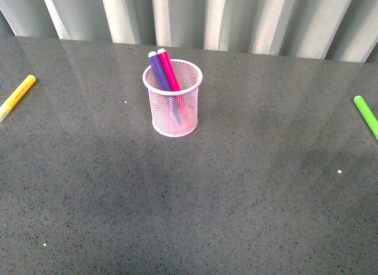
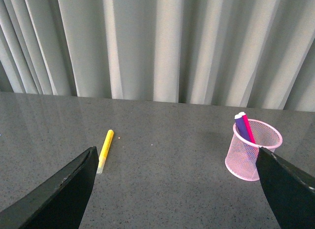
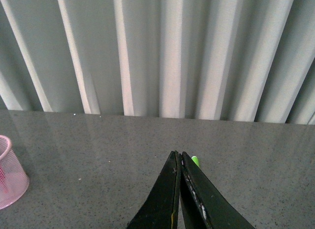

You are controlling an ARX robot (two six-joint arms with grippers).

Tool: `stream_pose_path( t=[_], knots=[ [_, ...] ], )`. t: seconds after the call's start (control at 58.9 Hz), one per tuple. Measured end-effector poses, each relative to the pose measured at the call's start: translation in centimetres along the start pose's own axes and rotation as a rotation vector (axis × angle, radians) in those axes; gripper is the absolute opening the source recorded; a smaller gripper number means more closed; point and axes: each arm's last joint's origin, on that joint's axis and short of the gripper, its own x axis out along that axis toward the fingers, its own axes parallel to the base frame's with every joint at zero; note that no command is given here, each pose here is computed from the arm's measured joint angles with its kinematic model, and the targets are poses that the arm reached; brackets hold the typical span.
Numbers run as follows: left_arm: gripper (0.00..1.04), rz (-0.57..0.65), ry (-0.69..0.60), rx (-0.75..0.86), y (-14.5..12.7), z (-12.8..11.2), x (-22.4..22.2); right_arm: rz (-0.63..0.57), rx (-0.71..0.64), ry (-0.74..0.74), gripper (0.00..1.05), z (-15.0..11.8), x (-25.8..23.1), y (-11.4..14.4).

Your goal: Insert purple and pink pens into pink cup

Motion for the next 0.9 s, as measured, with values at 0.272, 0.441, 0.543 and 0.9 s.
stream_pose_path(
  t=[0.272, 0.441, 0.543, 0.9],
  knots=[
    [0.98, 0.0, 0.0, 0.0, 0.0, 0.0, 0.0, 0.001, 0.0, -0.018, 0.03, 0.5, -1.5, 0.0],
    [0.98, 0.0, 0.0, 0.0, 0.0, 0.0, 0.0, 0.001, 0.0, -0.028, 0.03, 0.9, -2.3, 0.0],
    [0.98, 0.0, 0.0, 0.0, 0.0, 0.0, 0.0, 0.001, 0.0, -0.032, 0.03, 1.0, -2.8, 0.0],
    [0.98, 0.0, 0.0, 0.0, 0.0, 0.0, 0.0, 0.001, 0.0, -0.04, 0.03, 1.2, -4.0, 0.0]
  ],
)
